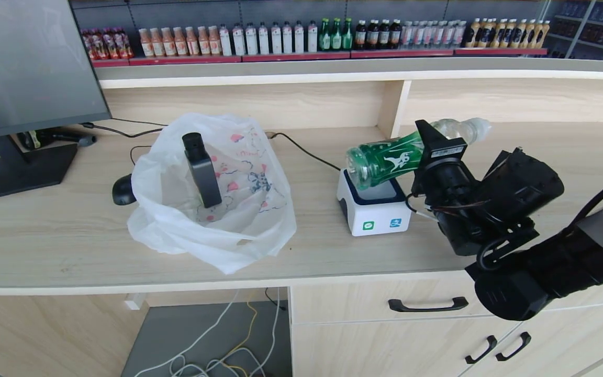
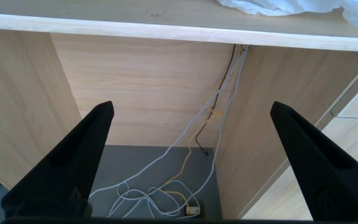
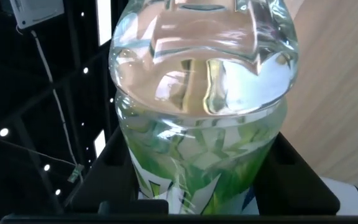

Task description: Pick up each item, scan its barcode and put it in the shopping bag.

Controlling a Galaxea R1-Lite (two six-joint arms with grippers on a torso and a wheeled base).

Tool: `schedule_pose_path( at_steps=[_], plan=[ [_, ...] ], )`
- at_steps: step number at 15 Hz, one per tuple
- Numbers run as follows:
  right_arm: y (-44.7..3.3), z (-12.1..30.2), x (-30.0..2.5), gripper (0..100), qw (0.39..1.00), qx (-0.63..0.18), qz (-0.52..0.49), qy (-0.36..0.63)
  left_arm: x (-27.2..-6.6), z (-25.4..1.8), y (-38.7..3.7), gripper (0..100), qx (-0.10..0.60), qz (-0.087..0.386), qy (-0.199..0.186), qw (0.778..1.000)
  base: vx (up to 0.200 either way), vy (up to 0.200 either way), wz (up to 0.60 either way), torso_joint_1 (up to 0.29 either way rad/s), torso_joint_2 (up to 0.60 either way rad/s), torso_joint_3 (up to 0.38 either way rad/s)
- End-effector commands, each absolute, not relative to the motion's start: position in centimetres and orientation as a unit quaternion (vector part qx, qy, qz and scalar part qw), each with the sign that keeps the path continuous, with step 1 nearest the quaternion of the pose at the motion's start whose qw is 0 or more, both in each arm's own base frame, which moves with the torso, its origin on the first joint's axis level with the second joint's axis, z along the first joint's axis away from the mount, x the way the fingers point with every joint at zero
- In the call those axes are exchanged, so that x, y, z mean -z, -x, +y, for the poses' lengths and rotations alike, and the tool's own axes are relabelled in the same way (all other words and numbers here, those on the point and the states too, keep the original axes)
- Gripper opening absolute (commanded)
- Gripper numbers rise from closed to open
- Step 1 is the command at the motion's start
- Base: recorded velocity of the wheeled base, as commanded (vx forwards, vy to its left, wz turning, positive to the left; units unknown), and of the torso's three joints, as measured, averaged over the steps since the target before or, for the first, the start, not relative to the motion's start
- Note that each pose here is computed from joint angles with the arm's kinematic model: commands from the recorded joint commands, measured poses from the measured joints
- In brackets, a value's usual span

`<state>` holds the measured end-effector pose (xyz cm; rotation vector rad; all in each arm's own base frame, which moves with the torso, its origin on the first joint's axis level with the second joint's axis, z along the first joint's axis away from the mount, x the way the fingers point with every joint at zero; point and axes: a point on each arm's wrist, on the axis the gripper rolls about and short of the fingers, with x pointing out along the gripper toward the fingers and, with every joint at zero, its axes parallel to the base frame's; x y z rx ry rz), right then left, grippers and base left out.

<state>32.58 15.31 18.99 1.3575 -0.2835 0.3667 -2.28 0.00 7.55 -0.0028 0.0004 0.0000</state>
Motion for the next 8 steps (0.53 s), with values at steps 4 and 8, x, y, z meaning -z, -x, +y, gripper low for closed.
schedule_pose_path(
  at_steps=[4,8],
  plan=[
    [-32.66,15.14,-18.64,0,0.755,-0.163,-0.126,-0.622,-7.55,0.0,2.28,100,0.001,0.0,0.002,1.0,0.0,0.0,0.0,0.0,0.0,0.0],
    [-32.88,14.94,-18.42,0,0.756,-0.159,-0.126,-0.622,-7.55,0.0,2.28,100,0.0,0.0,0.002,1.0,0.0,0.0,0.0,0.0,0.0,0.0]
  ],
)
